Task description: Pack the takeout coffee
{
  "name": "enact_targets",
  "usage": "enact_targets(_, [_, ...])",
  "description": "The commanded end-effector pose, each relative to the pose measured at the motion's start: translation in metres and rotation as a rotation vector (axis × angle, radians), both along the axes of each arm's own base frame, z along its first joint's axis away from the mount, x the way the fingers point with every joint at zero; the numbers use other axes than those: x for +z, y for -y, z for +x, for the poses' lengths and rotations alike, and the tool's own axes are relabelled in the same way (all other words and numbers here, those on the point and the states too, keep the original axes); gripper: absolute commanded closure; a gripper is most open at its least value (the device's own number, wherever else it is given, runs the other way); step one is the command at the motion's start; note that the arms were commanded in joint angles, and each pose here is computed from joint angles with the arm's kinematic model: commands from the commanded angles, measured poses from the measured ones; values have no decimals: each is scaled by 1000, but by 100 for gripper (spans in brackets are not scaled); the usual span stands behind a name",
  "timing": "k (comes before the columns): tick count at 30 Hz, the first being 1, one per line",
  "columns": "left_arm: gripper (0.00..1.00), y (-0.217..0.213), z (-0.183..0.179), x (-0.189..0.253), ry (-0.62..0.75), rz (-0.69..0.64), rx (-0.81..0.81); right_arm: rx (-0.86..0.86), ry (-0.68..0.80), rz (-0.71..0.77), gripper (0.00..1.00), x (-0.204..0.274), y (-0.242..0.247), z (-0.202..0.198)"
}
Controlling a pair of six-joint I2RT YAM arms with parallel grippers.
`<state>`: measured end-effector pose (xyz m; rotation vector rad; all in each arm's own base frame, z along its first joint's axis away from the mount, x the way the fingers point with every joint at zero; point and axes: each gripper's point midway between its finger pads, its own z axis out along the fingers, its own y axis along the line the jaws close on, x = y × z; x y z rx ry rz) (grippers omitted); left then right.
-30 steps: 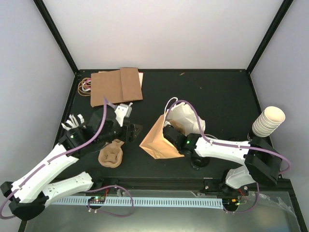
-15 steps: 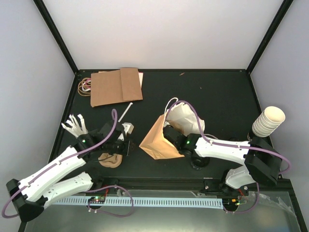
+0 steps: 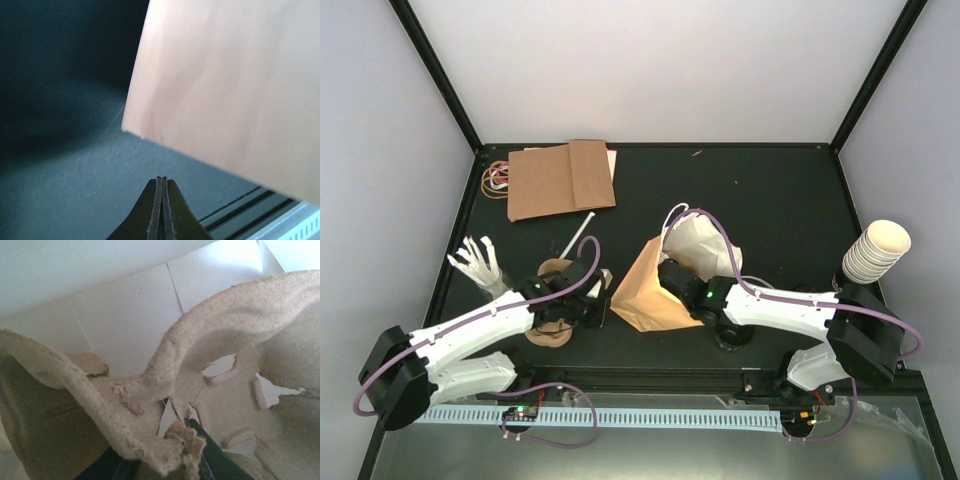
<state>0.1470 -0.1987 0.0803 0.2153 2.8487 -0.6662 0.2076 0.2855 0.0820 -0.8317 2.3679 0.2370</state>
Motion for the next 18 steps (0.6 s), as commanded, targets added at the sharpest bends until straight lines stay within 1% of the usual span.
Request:
enact_targets(1, [99,23,15,0,37,-109,19,31,-14,17,76,3,-3,-5])
enact_targets(3, [98,26,20,-4,45,-115,26,38,-20,16,76,2,-3,-6])
enact_targets(7, [98,27,27,-17,37,-70,34,64,-42,16,76,-1,-4,-11])
enact_targets(12, [98,27,33,-28,41,-40,34,137,-87,30,76,-4,-11,-23])
enact_targets(18, [98,26,43,-27,72,-36,27,221,-147,59,76,-9,-22,-37])
